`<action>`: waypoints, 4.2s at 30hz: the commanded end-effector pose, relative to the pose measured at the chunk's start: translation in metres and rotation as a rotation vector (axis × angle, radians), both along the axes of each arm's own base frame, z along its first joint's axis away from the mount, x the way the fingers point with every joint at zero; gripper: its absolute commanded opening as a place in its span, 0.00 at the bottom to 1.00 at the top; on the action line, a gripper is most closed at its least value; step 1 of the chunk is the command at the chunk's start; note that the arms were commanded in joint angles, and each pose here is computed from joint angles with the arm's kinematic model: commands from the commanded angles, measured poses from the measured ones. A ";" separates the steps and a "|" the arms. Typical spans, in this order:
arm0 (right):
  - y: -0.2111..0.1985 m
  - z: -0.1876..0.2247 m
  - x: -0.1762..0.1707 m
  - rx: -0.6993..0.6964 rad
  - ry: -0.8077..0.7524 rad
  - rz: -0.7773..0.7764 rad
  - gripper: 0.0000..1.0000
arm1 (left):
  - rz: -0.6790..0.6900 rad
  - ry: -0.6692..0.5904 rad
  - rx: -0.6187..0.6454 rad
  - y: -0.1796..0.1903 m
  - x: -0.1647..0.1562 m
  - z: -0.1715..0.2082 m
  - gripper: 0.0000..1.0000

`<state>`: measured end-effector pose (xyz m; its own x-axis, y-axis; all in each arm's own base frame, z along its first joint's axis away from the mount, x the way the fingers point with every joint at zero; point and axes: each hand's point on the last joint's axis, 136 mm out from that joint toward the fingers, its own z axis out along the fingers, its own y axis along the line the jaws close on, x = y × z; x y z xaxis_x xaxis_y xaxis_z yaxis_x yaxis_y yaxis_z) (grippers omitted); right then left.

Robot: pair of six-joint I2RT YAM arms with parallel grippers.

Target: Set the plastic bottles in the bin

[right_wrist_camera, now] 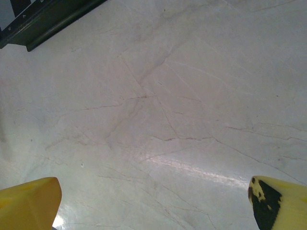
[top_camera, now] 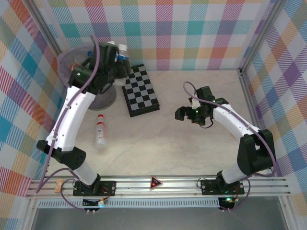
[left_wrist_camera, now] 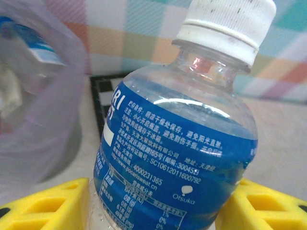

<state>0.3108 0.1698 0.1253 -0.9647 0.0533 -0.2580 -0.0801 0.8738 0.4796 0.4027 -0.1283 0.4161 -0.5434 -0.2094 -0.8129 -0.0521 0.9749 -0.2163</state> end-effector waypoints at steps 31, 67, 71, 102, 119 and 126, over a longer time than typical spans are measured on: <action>-0.021 -0.003 -0.020 -0.079 -0.028 -0.001 0.99 | 0.288 0.255 -0.271 0.160 0.125 -0.107 0.49; -0.012 -0.014 -0.017 -0.037 -0.003 0.001 1.00 | 0.235 -0.001 -0.106 0.189 0.062 0.007 1.00; -0.012 -0.015 -0.016 -0.035 -0.003 -0.001 1.00 | 0.224 -0.015 -0.056 0.185 0.039 0.022 1.00; -0.015 0.037 0.016 -0.027 -0.187 -0.074 1.00 | 0.248 0.411 -0.136 0.097 -0.143 -0.245 1.00; -0.020 0.026 0.004 -0.053 -0.153 -0.068 1.00 | 0.470 0.535 -0.022 0.131 -0.126 -0.354 0.86; -0.019 0.023 0.004 -0.055 -0.143 -0.066 1.00 | 0.479 0.601 -0.015 0.130 -0.125 -0.381 0.73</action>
<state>0.3186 0.1531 0.1500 -0.9095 0.1004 -0.4033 -0.0886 0.9012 0.4242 0.2757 -0.0031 0.0411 -0.7577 -0.5238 -0.3892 -0.5572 0.8298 -0.0319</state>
